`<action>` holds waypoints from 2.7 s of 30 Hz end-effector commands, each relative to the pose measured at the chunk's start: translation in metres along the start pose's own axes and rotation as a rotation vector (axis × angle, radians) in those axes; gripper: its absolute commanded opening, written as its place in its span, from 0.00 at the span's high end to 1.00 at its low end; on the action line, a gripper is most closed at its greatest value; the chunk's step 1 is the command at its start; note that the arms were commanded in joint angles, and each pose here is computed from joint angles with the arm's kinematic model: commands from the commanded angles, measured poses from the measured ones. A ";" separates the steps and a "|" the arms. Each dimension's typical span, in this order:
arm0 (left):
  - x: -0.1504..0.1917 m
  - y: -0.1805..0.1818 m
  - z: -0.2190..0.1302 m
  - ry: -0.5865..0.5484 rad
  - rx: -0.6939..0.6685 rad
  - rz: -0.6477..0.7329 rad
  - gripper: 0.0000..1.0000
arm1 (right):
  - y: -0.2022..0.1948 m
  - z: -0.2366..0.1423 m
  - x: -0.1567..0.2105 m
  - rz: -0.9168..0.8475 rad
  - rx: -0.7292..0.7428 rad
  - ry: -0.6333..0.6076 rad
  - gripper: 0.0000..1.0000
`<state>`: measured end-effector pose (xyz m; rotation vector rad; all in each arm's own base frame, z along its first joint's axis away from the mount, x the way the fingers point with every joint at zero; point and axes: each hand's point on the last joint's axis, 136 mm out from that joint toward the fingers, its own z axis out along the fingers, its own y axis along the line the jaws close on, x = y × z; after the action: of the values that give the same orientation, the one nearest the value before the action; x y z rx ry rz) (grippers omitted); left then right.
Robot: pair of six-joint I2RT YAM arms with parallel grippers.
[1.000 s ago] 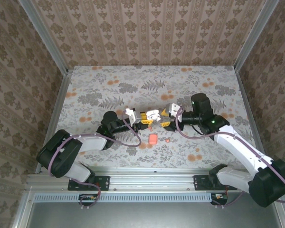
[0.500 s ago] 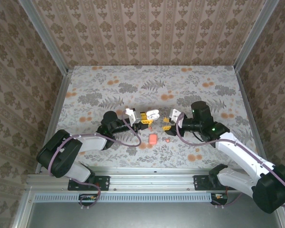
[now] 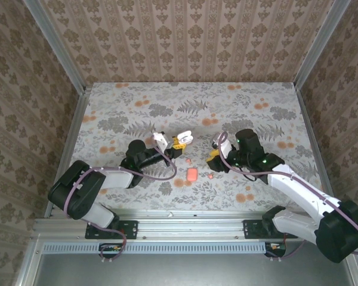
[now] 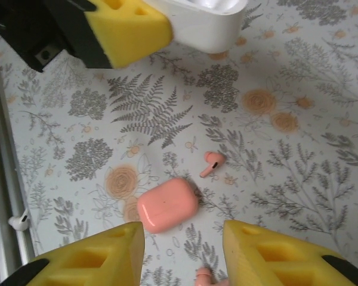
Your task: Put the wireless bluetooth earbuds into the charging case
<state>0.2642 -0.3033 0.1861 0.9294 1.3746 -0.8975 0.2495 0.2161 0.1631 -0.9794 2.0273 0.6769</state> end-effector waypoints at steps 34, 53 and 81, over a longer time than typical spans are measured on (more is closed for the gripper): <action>0.002 0.015 -0.018 -0.007 -0.110 -0.097 0.95 | 0.051 0.018 0.005 0.034 -0.085 0.069 0.59; 0.033 0.028 -0.047 0.171 -0.284 -0.215 0.97 | 0.085 0.040 0.028 0.706 0.069 0.289 0.63; 0.073 0.054 -0.121 0.321 -0.556 -0.399 0.97 | 0.205 0.123 0.117 0.854 0.331 0.730 0.69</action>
<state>0.2707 -0.1764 0.1196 0.4250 1.9751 -0.6004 0.0846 0.3805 0.0330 -0.1667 3.1021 0.4879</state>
